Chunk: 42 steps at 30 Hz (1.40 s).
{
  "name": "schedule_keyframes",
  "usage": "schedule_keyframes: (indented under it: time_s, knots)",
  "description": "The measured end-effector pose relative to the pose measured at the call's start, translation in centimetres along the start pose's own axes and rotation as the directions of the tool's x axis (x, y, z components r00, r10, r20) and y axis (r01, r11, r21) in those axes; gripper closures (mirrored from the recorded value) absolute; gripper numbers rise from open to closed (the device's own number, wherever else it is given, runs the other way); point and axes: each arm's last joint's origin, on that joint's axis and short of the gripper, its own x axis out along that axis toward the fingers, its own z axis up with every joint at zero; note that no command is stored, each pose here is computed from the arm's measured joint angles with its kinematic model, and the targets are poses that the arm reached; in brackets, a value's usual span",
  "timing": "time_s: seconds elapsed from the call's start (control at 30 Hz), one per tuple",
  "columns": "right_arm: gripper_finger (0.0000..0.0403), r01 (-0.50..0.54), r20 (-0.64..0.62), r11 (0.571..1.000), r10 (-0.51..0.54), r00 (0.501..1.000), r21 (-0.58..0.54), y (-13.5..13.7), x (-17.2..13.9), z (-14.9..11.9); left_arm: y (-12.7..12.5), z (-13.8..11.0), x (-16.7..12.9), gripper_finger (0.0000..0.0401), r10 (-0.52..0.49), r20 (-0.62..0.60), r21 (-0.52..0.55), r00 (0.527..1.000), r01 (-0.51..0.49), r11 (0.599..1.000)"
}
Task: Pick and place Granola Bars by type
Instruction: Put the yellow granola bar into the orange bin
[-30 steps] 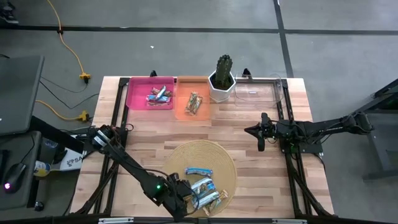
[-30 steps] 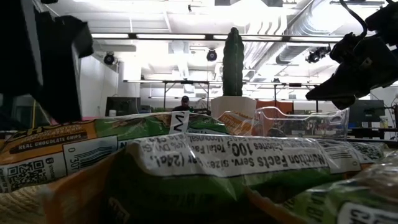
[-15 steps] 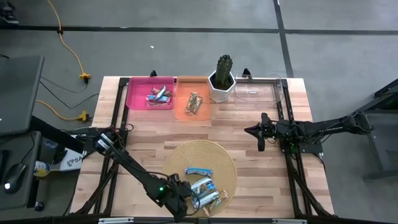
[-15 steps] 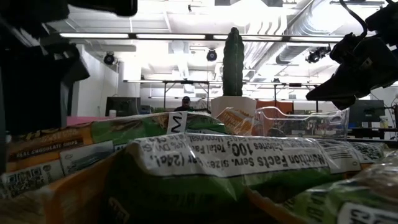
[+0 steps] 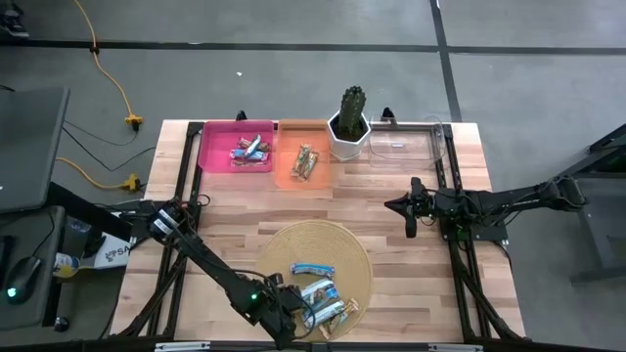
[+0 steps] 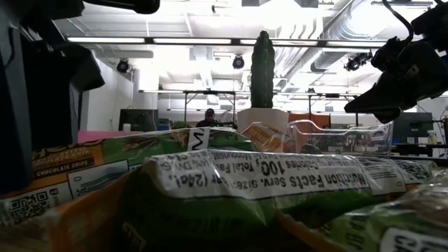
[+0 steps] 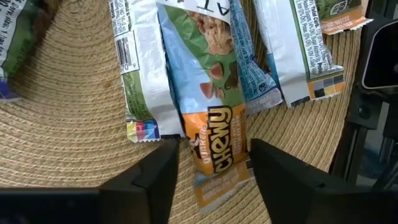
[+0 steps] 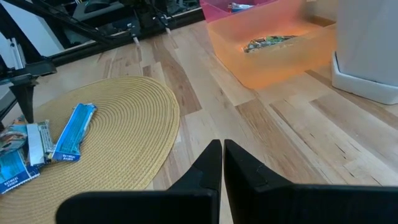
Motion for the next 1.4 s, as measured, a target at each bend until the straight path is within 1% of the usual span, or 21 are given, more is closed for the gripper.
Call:
schedule_keyframes:
  time_s: [0.27,0.43,0.6,0.7,0.8,0.9,1.0,1.17,1.27,1.4]
  knots:
    - [0.0402,0.0,0.0,1.0,0.0,1.0,0.001,0.0,0.0,0.0,0.0,0.0,0.0,0.03,-0.008,-0.015,0.0,1.0,0.008,1.0]
    - [0.0402,0.0,0.0,1.0,0.0,1.0,0.001,0.0,0.0,0.0,0.0,-0.1,0.0,0.033,-0.024,-0.038,-0.001,0.999,0.024,1.0]
    - [0.0402,0.0,0.0,1.0,0.0,1.0,0.001,0.0,0.0,0.0,0.0,-0.2,-0.2,0.0336,-0.032,-0.066,0.0,0.997,0.032,0.999]
    - [0.0402,0.0,0.0,1.0,0.0,1.0,0.001,0.0,0.0,0.0,0.0,0.0,-0.8,0.0337,-0.002,-0.086,0.009,0.996,0.003,1.0]
    - [0.0402,0.0,0.001,1.0,0.0,1.0,0.0,0.0,0.0,0.0,-0.2,0.5,-1.7,0.0337,0.054,-0.076,0.027,0.996,-0.052,0.998]
    - [0.0402,0.0,0.0,1.0,0.0,1.0,0.002,0.0,0.0,0.0,-0.6,1.3,-2.8,0.0337,0.075,-0.065,0.064,0.995,-0.071,0.995]
    - [0.0402,0.0,0.001,1.0,0.0,1.0,0.001,0.0,0.0,0.0,-1.0,2.0,-3.8,0.0337,0.096,-0.036,0.087,0.995,-0.093,0.992]
    - [0.0402,0.0,0.0,1.0,0.0,1.0,0.0,0.0,0.0,0.0,-1.6,3.4,-5.9,0.0337,0.14,0.04,0.096,0.989,-0.144,0.985]
    - [0.0402,0.0,0.001,1.0,0.0,1.0,0.001,0.0,0.0,0.0,-2.2,4.2,-6.9,0.0337,0.127,0.089,0.117,0.988,-0.137,0.984]
    - [0.0402,0.0,0.0,1.0,0.0,1.0,0.002,0.0,0.0,0.0,-3.1,5.4,-8.6,0.0337,0.085,0.144,0.154,0.986,-0.107,0.982]
